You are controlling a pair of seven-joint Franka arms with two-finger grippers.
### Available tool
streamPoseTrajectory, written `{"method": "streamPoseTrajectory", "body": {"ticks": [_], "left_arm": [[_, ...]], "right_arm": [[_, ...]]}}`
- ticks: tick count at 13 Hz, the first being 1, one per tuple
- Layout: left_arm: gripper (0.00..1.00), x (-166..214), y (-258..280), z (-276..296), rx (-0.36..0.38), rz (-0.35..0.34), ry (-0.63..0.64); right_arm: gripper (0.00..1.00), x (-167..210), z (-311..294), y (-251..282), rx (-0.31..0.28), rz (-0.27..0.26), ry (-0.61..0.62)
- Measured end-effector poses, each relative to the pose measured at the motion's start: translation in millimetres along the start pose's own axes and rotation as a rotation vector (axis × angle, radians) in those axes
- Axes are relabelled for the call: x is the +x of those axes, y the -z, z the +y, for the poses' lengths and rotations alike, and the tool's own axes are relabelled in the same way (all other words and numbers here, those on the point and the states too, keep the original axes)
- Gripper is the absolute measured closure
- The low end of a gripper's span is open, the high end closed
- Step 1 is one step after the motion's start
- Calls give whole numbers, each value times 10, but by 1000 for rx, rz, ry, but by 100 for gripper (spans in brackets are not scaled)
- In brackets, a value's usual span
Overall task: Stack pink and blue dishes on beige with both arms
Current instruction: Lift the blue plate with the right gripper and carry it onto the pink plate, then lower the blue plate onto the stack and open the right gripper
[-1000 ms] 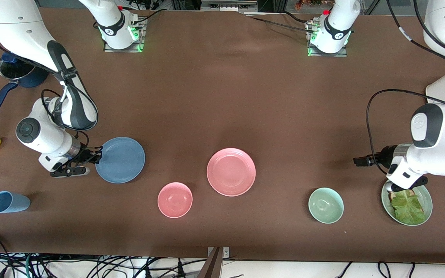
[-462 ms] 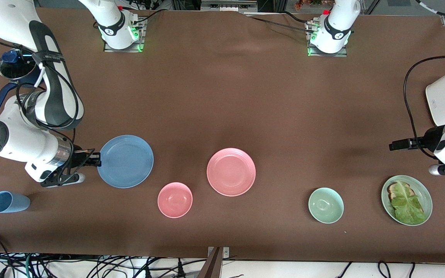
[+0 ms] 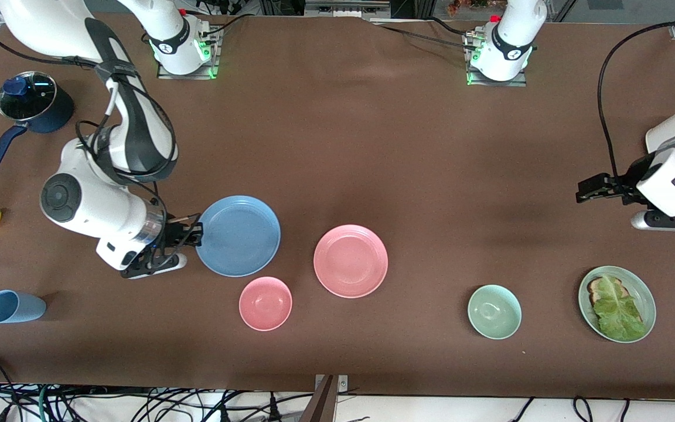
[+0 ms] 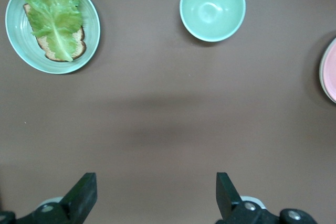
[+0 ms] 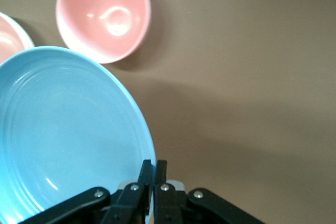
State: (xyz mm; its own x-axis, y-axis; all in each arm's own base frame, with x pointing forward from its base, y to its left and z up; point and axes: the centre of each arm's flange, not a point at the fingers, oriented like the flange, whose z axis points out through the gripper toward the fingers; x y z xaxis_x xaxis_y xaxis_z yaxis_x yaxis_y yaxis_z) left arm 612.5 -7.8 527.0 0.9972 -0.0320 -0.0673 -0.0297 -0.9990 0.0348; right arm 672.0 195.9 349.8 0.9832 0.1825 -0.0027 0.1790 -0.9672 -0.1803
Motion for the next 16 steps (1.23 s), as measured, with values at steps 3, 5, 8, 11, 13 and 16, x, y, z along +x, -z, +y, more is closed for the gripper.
{"method": "streamPoseTrajectory", "body": {"ticks": [3, 5, 8, 11, 13, 16], "left_arm": [[0, -269, 298, 107, 10, 11, -14], [0, -436, 491, 192, 15, 7, -27], [0, -555, 590, 207, 17, -13, -28], [0, -572, 583, 174, 17, -26, -26], [0, -572, 583, 171, 17, -26, -27], [0, -551, 598, 120, 16, -9, -20]], "right_arm": [[96, -20, -561, -164, 4, 22, -30], [96, -16, -1042, -309, -8, 46, -61], [96, 46, -1676, -525, -4, 73, -116], [96, 88, -1971, -794, 13, 117, -158], [96, 97, -2068, -976, -2, 159, -182], [96, 80, -2203, -1297, -9, 217, -222]]}}
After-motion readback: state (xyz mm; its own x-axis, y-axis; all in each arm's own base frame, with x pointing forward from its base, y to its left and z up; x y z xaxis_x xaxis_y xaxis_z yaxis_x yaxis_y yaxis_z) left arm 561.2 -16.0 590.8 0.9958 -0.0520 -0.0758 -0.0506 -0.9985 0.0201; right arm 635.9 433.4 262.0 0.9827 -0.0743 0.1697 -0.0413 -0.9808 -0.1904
